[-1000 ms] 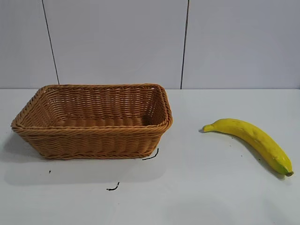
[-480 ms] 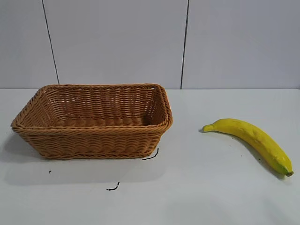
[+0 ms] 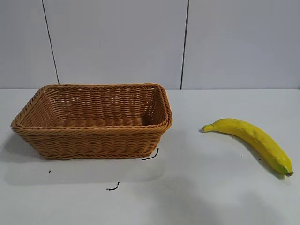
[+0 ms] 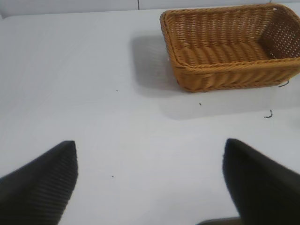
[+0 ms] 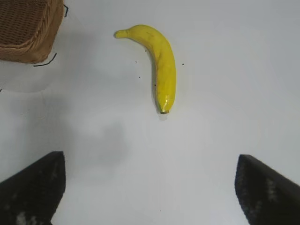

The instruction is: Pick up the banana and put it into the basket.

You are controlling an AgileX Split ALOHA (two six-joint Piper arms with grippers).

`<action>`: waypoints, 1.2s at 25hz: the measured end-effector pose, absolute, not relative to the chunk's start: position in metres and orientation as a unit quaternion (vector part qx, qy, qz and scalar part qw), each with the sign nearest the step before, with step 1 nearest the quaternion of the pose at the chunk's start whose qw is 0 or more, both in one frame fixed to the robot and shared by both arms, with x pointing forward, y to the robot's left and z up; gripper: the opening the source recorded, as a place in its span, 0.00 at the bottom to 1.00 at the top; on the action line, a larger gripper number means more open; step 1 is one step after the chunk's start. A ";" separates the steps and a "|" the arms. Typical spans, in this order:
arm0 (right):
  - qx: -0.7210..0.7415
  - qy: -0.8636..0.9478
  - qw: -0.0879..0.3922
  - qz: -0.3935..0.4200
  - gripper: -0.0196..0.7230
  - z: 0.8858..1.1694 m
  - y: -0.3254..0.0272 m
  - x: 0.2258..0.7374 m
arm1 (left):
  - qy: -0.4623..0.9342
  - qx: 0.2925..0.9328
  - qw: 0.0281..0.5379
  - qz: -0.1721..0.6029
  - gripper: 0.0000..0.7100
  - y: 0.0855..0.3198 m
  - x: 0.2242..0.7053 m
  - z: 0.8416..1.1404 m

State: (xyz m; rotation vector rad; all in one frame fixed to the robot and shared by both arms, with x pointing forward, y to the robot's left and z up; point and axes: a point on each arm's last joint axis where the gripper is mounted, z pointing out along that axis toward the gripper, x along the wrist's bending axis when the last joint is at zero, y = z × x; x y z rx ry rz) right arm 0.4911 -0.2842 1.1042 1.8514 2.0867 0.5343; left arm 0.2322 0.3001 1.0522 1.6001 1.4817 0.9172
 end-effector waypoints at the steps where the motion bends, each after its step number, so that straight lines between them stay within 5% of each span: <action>1: 0.638 0.733 0.149 0.185 0.93 1.104 -0.283 0.504 | 0.580 0.626 0.378 0.359 0.89 0.300 0.232 1.052; 11: 0.597 0.787 0.089 0.129 0.93 1.032 -0.259 0.588 | 0.580 0.626 0.378 0.359 0.89 0.300 0.232 1.052; 21: 0.638 0.765 0.052 0.066 0.93 0.946 -0.286 0.621 | 0.580 0.626 0.378 0.359 0.89 0.300 0.232 1.052; 30: 0.654 0.752 0.036 0.079 0.93 0.908 -0.287 0.633 | 0.580 0.626 0.378 0.359 0.89 0.300 0.232 1.052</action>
